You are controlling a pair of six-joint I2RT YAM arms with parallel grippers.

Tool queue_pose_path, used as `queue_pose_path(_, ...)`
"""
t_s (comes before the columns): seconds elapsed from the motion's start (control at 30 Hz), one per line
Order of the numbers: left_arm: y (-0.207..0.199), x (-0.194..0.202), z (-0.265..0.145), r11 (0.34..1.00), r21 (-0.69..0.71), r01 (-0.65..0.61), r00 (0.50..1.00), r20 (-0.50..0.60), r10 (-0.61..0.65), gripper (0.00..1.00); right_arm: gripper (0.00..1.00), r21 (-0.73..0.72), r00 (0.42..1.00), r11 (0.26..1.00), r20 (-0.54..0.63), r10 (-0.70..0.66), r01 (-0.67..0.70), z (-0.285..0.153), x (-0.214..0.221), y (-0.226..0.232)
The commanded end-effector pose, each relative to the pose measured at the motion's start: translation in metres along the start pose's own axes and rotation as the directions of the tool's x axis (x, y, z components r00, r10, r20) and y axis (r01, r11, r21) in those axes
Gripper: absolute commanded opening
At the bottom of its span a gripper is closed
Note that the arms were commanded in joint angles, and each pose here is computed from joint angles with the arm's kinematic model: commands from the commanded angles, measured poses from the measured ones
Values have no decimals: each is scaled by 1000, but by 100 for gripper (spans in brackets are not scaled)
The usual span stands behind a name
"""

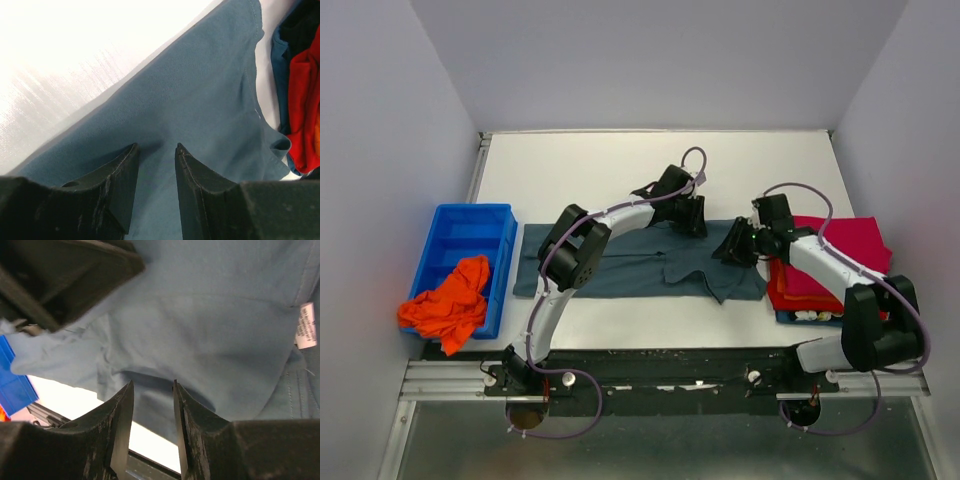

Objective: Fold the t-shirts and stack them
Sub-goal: Fold the other side of the tshirt into a rectangle

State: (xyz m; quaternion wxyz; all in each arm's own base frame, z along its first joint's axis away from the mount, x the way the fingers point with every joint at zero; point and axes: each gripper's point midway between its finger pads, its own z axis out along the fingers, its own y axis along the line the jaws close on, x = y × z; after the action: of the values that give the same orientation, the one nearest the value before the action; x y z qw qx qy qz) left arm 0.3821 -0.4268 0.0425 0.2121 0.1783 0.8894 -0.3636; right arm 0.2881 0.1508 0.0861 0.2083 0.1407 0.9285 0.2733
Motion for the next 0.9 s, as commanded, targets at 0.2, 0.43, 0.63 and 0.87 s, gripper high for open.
queue_pose_path(0.2,10,9,8,1000,-9,14,999,-33,-14,48,45,36,958,999,-287,-1,12,10,112,-11)
queue_pose_path(0.43,4,0,5,1000,-1,0,1000,-17,0,48,50,247,996,968,-84,-27,47,-35,82,-36)
queue_pose_path(0.63,-19,-25,-13,999,42,-33,999,43,31,52,50,277,999,960,15,-32,27,-40,59,-33)
queue_pose_path(0.87,-44,-34,-18,995,85,-48,996,73,42,52,45,288,997,958,-73,40,-17,-22,92,-54)
